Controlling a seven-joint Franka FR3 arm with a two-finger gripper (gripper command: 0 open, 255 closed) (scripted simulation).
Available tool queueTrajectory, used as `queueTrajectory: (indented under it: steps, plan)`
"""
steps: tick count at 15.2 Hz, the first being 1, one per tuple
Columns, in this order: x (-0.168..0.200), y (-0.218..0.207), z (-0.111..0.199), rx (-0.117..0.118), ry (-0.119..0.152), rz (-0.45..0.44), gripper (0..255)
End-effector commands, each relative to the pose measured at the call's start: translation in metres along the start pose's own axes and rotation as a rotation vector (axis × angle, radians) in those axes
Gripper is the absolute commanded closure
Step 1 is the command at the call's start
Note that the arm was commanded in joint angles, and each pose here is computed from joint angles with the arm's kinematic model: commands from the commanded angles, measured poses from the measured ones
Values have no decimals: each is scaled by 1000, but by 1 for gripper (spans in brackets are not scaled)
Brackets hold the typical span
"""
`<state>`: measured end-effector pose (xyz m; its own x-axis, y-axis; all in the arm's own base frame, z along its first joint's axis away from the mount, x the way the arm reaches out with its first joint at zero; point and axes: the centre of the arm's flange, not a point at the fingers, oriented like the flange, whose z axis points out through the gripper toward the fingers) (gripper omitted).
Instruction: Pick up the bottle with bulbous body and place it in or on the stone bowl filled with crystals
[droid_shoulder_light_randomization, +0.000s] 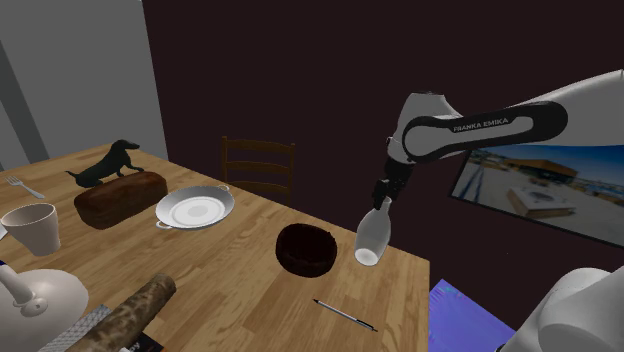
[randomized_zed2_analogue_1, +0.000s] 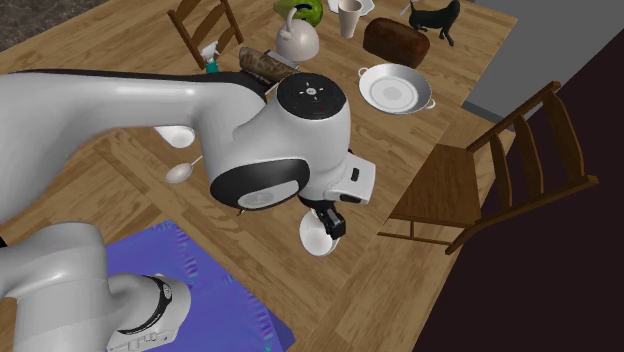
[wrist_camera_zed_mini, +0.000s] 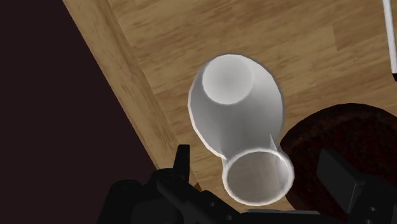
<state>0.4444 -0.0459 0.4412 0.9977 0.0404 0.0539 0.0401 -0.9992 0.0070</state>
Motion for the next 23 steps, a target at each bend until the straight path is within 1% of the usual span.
queueTrajectory:
  steps: [1, 2, 10, 11, 20, 23]
  plan:
    - [1, -1, 10, 0, 1, 0, 0]
    - [1, -1, 19, 0, 1, 0, 0]
    - [1, -1, 19, 0, 1, 0, 0]
    - [1, -1, 19, 0, 1, 0, 255]
    - [1, -1, 19, 0, 1, 0, 255]
    - [2, -1, 3, 0, 1, 0, 255]
